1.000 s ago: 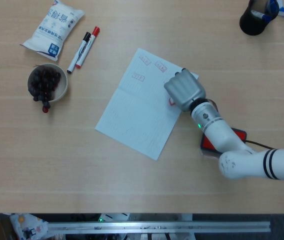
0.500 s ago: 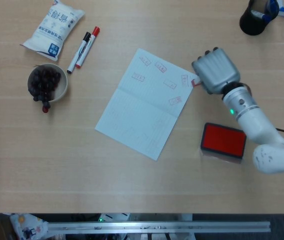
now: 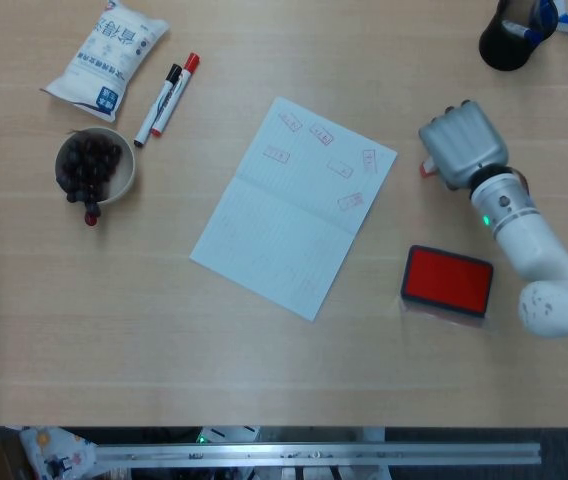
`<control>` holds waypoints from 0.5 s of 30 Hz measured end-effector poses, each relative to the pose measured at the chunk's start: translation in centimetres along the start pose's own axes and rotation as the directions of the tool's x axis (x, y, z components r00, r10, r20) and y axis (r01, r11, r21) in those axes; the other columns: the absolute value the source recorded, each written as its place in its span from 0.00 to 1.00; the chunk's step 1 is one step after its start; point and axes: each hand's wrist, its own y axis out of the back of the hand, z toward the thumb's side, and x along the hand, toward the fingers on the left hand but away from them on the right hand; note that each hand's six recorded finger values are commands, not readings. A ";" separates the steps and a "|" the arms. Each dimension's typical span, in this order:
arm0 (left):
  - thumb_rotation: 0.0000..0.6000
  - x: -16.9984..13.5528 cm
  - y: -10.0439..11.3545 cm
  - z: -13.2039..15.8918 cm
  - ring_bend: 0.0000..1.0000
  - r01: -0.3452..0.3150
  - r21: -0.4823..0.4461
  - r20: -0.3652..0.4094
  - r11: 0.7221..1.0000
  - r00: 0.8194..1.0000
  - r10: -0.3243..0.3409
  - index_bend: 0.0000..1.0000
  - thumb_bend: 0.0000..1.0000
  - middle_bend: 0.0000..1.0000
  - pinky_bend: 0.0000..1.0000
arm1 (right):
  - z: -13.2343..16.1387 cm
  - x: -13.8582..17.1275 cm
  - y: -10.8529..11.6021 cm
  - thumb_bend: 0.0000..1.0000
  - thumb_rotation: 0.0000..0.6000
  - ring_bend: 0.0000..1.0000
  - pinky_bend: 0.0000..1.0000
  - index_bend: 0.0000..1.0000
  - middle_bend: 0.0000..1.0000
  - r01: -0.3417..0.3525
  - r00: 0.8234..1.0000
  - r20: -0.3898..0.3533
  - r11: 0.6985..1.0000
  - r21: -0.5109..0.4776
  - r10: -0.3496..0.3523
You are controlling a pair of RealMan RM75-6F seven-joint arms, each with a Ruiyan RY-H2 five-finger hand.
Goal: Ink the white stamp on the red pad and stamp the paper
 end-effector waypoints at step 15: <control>1.00 -0.2 -0.2 -0.4 0.18 0.018 0.004 -0.011 1.000 1.000 -0.018 0.09 0.17 0.09 0.10 | 1.2 -0.6 -1.4 0.36 1.00 0.35 0.39 0.57 0.42 -0.023 0.999 -0.024 1.000 0.017 0.023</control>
